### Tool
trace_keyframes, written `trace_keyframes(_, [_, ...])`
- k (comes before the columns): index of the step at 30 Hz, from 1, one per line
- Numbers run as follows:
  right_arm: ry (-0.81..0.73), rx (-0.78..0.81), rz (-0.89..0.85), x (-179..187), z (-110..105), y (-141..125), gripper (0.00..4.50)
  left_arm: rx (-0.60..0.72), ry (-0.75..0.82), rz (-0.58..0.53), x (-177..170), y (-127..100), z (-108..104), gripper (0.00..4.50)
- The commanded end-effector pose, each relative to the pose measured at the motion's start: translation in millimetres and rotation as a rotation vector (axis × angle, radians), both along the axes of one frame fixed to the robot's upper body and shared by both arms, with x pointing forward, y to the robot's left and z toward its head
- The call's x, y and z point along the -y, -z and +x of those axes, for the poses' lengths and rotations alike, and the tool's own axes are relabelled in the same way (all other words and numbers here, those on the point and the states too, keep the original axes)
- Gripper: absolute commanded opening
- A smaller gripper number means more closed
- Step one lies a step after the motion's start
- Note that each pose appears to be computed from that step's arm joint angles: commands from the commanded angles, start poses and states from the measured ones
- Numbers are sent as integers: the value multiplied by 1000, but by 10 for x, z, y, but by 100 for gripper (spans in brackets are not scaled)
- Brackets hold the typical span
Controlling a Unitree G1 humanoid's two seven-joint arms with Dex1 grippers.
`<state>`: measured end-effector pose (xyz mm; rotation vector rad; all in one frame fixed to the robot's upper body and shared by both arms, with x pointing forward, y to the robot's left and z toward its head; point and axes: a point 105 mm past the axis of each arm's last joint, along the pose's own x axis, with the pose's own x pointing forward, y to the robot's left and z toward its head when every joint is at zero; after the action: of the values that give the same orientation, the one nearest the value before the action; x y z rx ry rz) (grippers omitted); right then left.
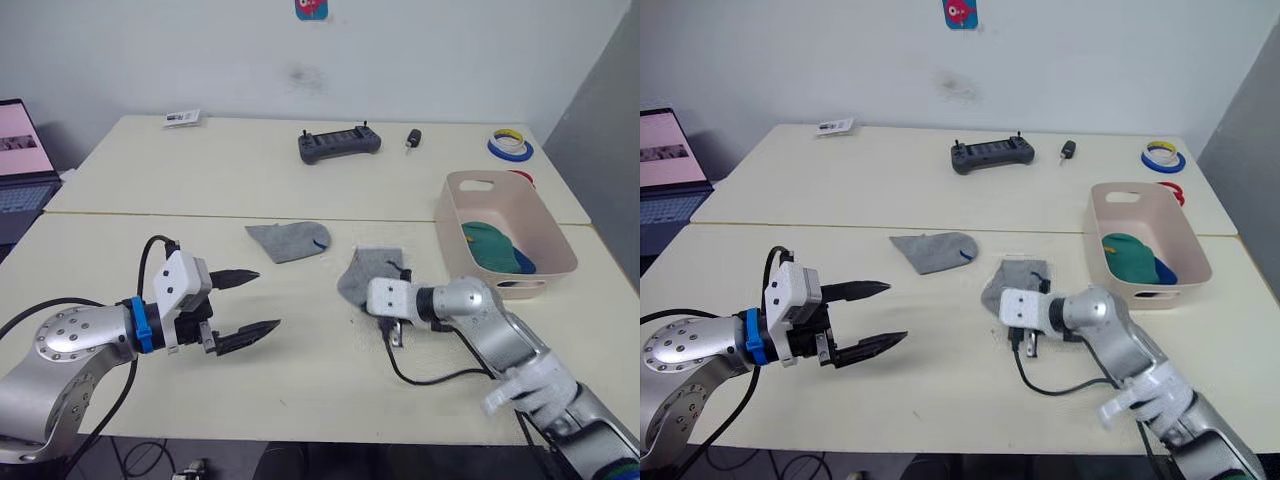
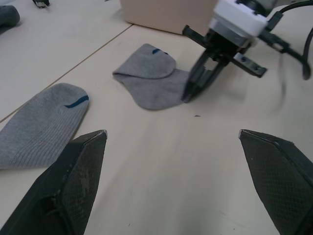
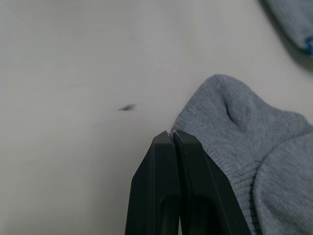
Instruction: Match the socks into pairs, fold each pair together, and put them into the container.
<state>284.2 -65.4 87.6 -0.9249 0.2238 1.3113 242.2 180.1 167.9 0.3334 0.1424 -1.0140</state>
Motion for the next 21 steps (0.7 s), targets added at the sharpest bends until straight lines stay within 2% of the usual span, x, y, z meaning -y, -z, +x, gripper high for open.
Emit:
trace_keyframes(1, [-160,-121,-57,102,-429,102,4,17,11,21,-5,-54,-49,450])
trace_keyframes(5, [-177,-142,-140,382,-561,114,4,-5,29,42,-5,-5,-89,450])
trace_keyframes(8, [-128,-94,-178,535,-480,87,4,-19,57,39,43,22,-104,450])
trace_keyframes(11, [-82,-105,-114,496,-453,35,4,-19,96,36,136,47,-100,450])
trace_keyframes(14, [-63,-132,-27,433,-514,-69,61,3,160,57,279,96,-88,450])
trace_keyframes(21, [49,-170,62,562,-580,-315,304,72,304,74,760,240,33,450])
